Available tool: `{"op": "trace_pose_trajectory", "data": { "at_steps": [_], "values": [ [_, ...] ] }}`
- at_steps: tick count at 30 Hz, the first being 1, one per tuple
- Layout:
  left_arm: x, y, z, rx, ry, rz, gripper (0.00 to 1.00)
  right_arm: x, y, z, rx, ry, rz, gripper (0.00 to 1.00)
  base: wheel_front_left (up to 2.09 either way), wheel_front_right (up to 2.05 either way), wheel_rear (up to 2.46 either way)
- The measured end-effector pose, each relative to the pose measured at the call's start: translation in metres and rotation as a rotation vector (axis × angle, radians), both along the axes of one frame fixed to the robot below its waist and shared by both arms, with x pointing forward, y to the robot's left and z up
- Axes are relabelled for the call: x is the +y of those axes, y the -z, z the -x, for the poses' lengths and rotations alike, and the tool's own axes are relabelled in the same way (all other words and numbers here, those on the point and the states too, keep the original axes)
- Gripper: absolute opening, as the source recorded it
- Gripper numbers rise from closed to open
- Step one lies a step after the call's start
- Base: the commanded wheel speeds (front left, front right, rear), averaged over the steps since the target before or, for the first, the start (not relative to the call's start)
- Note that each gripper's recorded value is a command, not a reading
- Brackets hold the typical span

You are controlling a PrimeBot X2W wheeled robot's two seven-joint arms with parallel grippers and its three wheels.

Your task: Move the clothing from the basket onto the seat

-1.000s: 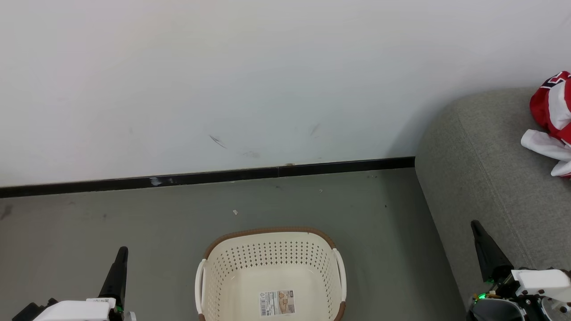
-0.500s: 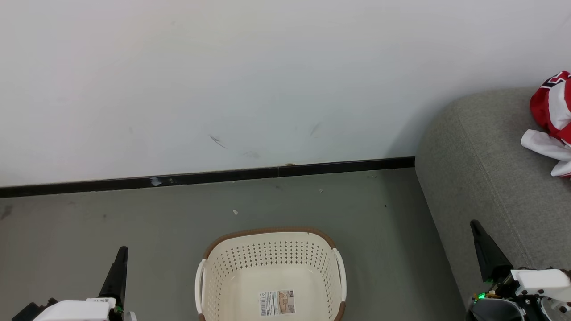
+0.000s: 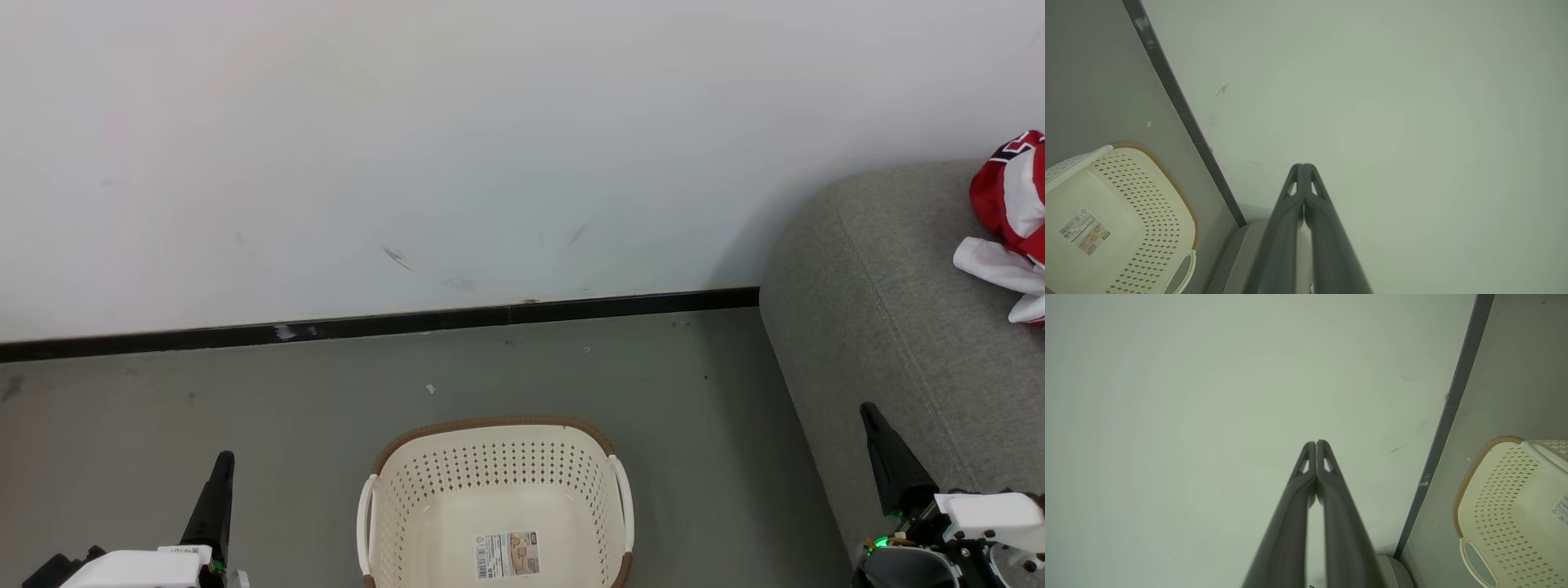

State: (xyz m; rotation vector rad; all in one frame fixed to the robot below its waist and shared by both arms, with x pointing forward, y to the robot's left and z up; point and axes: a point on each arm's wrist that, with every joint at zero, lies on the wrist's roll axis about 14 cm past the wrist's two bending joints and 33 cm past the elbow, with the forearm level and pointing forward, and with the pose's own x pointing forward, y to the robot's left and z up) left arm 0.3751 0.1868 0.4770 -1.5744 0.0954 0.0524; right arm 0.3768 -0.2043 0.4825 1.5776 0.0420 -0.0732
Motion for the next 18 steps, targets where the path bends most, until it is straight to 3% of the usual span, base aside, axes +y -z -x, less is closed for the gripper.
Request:
{"op": "trace_pose_trajectory", "data": {
  "at_steps": [18],
  "values": [
    [0.0000,-0.0002,0.0000,-0.001,0.000,0.000,0.00,0.0004,-0.0002,-0.0001,-0.001,-0.001,0.000,0.00,0.00,0.00,0.00]
  ]
}}
